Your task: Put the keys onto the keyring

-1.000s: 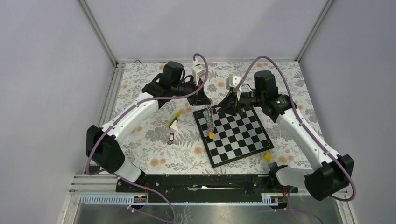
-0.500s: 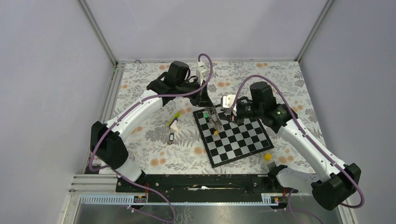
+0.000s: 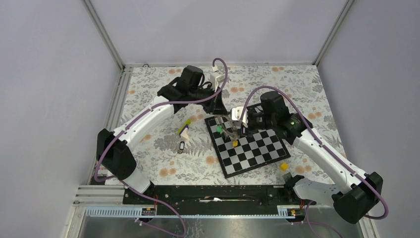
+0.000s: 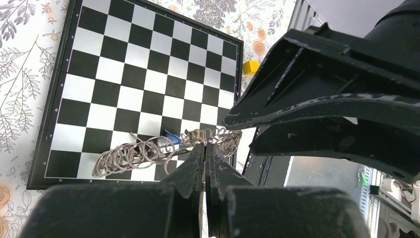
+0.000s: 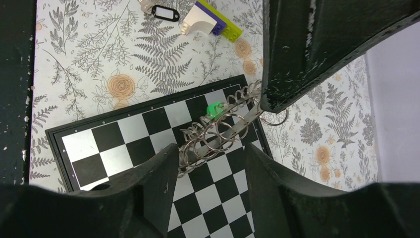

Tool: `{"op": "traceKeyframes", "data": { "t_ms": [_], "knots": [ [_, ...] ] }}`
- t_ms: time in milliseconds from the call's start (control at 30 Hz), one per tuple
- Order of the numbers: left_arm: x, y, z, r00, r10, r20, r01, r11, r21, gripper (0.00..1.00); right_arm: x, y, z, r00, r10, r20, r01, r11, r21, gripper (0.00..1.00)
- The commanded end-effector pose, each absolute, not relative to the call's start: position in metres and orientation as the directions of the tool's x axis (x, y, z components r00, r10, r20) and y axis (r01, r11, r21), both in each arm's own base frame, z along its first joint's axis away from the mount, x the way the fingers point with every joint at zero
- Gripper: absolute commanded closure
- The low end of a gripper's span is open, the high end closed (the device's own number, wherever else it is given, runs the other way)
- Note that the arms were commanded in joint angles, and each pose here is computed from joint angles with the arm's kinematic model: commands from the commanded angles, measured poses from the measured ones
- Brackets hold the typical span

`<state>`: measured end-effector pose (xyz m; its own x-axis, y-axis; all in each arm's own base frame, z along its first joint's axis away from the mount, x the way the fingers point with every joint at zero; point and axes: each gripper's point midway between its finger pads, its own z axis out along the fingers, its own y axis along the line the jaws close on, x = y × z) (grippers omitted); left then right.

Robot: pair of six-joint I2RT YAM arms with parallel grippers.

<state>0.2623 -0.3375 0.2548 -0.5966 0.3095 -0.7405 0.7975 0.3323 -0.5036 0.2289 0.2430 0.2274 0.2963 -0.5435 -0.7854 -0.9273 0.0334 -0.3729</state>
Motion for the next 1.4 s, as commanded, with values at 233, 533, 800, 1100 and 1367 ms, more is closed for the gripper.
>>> {"op": "traceKeyframes", "data": {
  "t_ms": [233, 533, 800, 1100, 1367],
  "knots": [
    [0.267, -0.349, 0.284, -0.531, 0.267, -0.804, 0.839, 0.299, -0.455, 1.0, 0.24, 0.248, 0.226, 0.324, -0.551, -0.769, -0.904, 0.059, -0.423, 0.48],
    [0.266, -0.35, 0.283, -0.531, 0.271, -0.803, 0.84, 0.297, -0.454, 1.0, 0.239, 0.249, 0.222, 0.32, -0.551, -0.771, -0.906, 0.059, -0.418, 0.55],
    [0.265, -0.35, 0.282, -0.527, 0.274, -0.805, 0.842, 0.299, -0.449, 1.0, 0.24, 0.247, 0.222, 0.32, -0.556, -0.767, -0.901, 0.072, -0.428, 0.57],
    [0.266, -0.348, 0.274, -0.516, 0.288, -0.807, 0.848, 0.308, -0.432, 1.0, 0.239, 0.251, 0.228, 0.297, -0.533, -0.792, -0.911, 0.091, -0.403, 0.69],
    [0.266, -0.345, 0.265, -0.49, 0.309, -0.815, 0.861, 0.317, -0.398, 1.0, 0.239, 0.253, 0.237, 0.256, -0.508, -0.822, -0.923, 0.125, -0.364, 0.74]
  ]
}}
